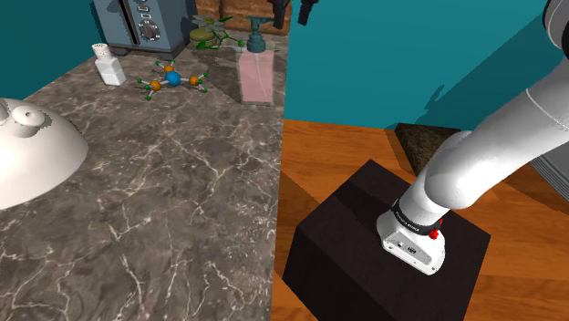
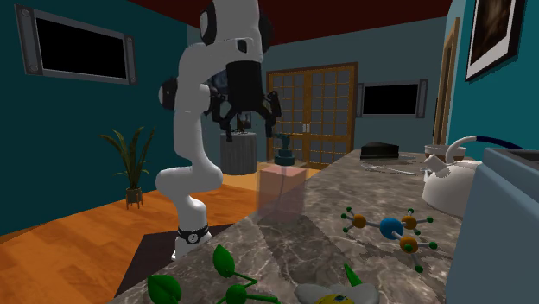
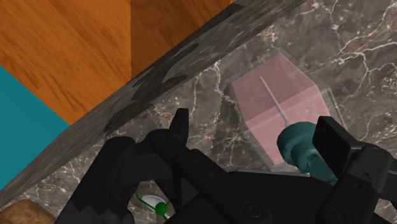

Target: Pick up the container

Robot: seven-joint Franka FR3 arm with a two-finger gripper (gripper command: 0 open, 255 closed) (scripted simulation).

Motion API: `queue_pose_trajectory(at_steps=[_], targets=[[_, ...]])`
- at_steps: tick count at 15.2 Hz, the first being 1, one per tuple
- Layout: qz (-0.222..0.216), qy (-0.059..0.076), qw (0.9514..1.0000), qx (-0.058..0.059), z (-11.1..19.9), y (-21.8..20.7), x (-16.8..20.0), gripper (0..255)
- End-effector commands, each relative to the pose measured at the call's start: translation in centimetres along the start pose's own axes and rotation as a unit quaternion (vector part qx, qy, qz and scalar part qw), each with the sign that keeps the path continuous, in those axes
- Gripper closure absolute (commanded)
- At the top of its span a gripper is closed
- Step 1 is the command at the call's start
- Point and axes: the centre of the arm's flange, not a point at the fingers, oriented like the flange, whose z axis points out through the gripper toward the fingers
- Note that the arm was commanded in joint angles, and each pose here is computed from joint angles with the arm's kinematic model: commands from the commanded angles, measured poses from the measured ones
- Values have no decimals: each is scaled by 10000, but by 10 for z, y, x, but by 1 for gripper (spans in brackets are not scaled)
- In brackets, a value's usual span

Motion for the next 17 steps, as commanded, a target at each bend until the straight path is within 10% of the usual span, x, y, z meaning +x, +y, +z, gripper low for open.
queue_pose_trajectory(at_steps=[1,14,15,17], targets=[[-122,-97,9999,8,-6,-20,19,0],[-363,-269,9990,13,22,-58,50,0],[-363,-269,9990,13,23,-59,50,255],[-363,-269,9990,13,23,-59,50,255]])
